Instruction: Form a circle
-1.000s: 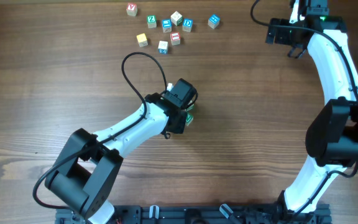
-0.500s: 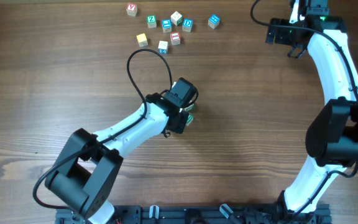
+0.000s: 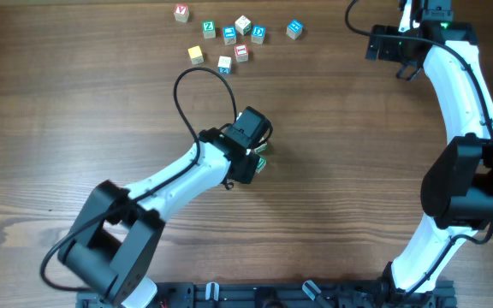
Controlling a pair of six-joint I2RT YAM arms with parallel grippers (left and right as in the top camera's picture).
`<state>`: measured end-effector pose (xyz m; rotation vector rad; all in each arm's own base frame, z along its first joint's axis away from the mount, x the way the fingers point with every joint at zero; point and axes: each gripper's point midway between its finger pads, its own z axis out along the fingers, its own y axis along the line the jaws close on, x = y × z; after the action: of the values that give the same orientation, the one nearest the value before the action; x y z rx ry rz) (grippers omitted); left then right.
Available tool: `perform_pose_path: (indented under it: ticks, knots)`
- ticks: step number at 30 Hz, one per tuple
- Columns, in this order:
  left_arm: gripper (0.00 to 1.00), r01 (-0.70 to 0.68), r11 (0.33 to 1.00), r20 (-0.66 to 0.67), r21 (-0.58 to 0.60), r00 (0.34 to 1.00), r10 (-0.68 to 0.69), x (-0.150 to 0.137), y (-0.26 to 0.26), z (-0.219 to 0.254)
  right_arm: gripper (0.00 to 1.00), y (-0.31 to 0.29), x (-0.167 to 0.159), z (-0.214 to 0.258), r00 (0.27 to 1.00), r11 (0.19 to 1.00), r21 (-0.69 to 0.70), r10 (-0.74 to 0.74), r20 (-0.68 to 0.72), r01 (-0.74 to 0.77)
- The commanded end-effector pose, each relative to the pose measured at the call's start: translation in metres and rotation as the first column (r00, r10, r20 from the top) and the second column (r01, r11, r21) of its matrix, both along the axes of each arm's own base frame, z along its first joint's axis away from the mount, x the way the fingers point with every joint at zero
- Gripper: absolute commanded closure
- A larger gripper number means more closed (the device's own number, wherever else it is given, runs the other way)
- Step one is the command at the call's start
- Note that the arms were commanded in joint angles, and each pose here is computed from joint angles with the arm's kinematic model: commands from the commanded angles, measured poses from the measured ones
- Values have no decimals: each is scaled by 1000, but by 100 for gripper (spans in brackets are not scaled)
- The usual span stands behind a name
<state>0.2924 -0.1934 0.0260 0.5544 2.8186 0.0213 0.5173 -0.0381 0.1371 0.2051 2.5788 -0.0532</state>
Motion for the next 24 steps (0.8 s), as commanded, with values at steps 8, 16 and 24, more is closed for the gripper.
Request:
perform_pose_path:
  ticks: [8,16,24]
  knots:
    - [96,-236,951,119,-198,957,263,21,22,70,0,-2,0,-8,1000,1000,-12,2,-15,-2]
    - [96,-350,925,-44,-146,937,347,9,32,29,0,-2,0,-8,1000,1000,-12,2,-15,-2]
    - [96,-354,928,-70,-114,935,348,14,29,3,0,-2,0,-8,1000,1000,-12,2,-15,-2]
